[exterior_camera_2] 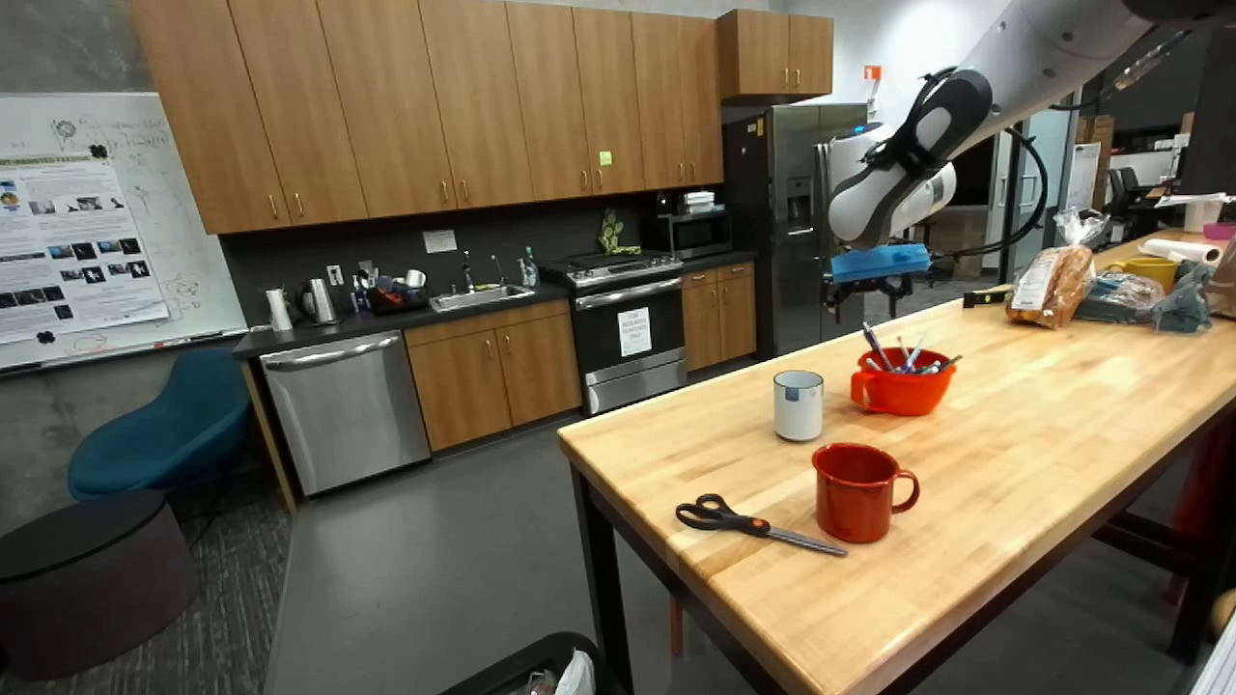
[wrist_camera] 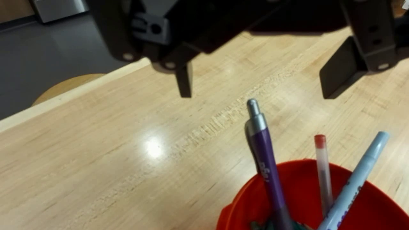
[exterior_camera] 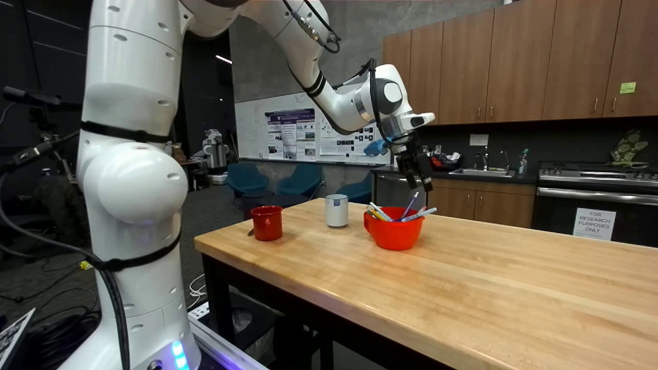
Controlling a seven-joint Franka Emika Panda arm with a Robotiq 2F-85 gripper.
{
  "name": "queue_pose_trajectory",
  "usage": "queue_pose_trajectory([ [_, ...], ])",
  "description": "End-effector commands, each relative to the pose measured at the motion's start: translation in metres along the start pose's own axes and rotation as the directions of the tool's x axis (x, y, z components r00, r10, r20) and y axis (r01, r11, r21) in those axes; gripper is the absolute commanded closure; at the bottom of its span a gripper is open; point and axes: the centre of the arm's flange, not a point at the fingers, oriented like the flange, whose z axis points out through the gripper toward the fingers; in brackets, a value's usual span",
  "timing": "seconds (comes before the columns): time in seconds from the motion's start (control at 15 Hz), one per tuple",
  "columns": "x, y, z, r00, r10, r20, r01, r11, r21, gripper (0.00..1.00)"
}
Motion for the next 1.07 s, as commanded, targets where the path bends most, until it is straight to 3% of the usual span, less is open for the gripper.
queue_pose_trajectory([
  [0.0,0.013,-0.007,0.004,1.000,-0.010,0.026,0.011,1.000,-0.029,0.00],
  [0.6,0.009,-0.006,0.021,0.994,-0.020,0.109,0.030,0.996,-0.088,0.00],
  [0.67,0.009,-0.007,0.023,0.994,-0.019,0.112,0.029,0.995,-0.091,0.20],
  [0.8,0.009,-0.008,0.025,0.993,-0.019,0.116,0.030,0.995,-0.094,0.31],
  [1.0,0.009,-0.010,0.027,0.992,-0.024,0.120,0.036,0.994,-0.101,0.54],
])
